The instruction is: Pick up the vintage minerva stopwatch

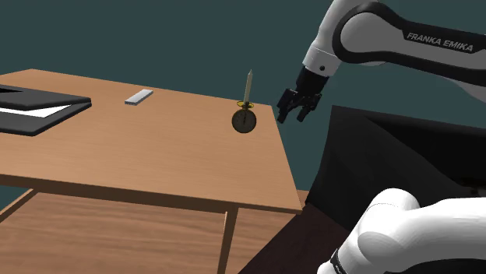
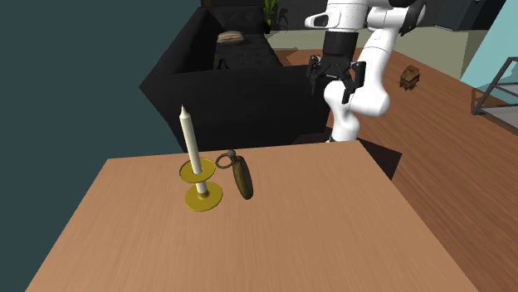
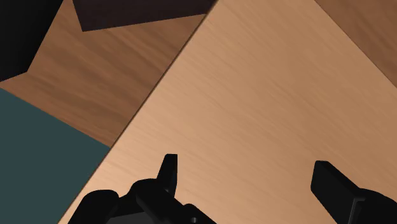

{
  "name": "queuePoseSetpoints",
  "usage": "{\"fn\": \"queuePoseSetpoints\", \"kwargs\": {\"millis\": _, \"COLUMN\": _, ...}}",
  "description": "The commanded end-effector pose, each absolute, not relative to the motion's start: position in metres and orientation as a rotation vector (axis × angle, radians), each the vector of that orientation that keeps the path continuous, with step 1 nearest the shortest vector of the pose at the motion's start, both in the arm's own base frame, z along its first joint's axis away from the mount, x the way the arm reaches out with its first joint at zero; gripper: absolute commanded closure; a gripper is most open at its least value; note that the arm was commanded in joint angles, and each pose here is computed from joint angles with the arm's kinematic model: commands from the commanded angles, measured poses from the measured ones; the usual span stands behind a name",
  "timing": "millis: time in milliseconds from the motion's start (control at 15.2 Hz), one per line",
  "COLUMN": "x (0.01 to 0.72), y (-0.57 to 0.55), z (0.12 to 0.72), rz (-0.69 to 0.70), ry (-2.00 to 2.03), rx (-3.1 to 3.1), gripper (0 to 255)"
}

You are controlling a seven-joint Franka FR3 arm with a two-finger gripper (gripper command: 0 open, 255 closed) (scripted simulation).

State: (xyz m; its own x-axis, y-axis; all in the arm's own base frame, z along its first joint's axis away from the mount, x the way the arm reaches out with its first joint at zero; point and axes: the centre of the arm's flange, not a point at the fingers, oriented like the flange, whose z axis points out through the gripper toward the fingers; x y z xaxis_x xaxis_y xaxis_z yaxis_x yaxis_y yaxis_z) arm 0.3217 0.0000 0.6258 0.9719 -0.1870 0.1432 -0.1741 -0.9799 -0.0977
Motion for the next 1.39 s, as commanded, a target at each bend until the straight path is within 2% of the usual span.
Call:
{"fn": "queuePoseSetpoints", "kwargs": {"millis": 0, "x": 0.322, "y": 0.0, "z": 0.626, "rz": -0.233, "ry": 0.278, "rx": -3.035, "gripper": 0}}
{"fn": "queuePoseSetpoints", "kwargs": {"millis": 1320, "x": 0.578, "y": -0.121, "z": 0.593, "rz": -0.071, "ry": 0.318, "rx": -2.898, "gripper": 0}}
